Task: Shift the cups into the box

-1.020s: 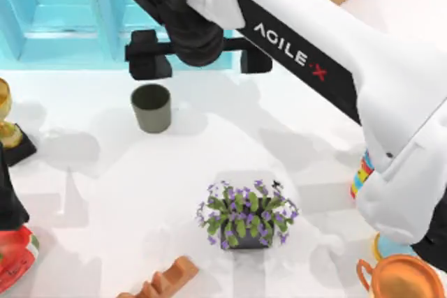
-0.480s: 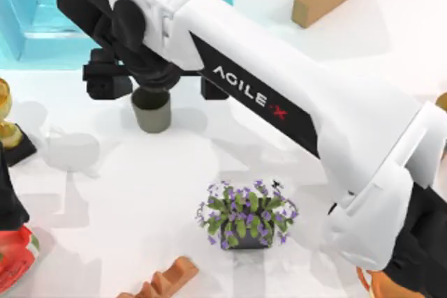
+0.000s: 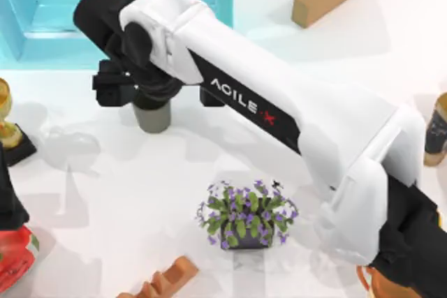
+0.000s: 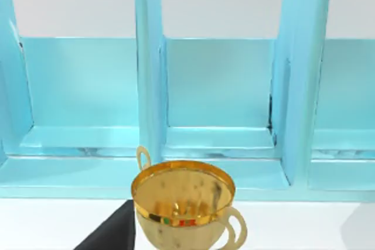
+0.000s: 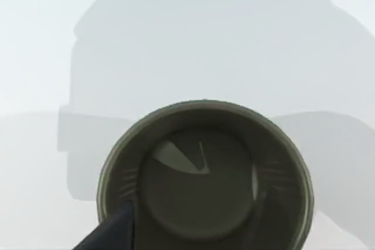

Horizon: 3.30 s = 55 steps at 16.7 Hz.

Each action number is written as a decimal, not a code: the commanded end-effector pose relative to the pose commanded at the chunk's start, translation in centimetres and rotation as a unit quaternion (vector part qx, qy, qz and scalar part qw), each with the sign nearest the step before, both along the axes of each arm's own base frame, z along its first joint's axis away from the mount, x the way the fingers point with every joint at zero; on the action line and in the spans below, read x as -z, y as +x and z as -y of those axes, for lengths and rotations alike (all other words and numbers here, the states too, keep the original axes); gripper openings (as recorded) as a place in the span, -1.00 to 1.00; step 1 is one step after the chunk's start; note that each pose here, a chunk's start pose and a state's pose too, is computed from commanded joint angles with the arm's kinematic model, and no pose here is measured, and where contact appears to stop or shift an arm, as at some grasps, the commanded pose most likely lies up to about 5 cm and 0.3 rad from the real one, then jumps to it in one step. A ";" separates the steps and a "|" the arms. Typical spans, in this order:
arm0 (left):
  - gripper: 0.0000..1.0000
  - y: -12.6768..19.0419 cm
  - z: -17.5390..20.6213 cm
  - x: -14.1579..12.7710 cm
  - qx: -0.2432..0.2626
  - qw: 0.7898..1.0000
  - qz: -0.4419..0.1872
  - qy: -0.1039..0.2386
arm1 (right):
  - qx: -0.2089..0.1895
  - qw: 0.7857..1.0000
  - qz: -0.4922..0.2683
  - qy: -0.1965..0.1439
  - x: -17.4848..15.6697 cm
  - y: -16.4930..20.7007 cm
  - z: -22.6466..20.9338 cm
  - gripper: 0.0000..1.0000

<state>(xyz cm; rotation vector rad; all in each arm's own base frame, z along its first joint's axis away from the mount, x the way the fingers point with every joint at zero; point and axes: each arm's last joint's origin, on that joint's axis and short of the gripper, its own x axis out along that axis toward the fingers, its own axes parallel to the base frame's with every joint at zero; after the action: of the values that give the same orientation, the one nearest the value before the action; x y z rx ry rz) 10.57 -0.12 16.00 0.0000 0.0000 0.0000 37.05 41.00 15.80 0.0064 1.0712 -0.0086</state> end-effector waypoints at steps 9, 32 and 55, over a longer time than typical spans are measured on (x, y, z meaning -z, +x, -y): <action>1.00 0.0 0.0 0.0 0.000 1.000 0.000 0.000 | -0.001 1.000 0.001 0.001 3.4 1.5 0.0 1.00; 1.00 0.0 0.0 0.0 0.000 1.000 0.000 0.000 | -0.003 1.000 0.002 0.002 3.2 1.3 -0.1 -1.00; 1.00 0.0 0.0 0.0 0.000 1.000 0.000 0.000 | -0.005 1.000 0.002 0.003 -6.7 1.1 9.7 -1.00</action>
<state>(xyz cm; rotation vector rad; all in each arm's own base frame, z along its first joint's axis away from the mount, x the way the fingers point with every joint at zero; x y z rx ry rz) 10.57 -0.12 16.00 0.0000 0.0000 0.0000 38.18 31.31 22.53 0.0059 1.0672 0.0027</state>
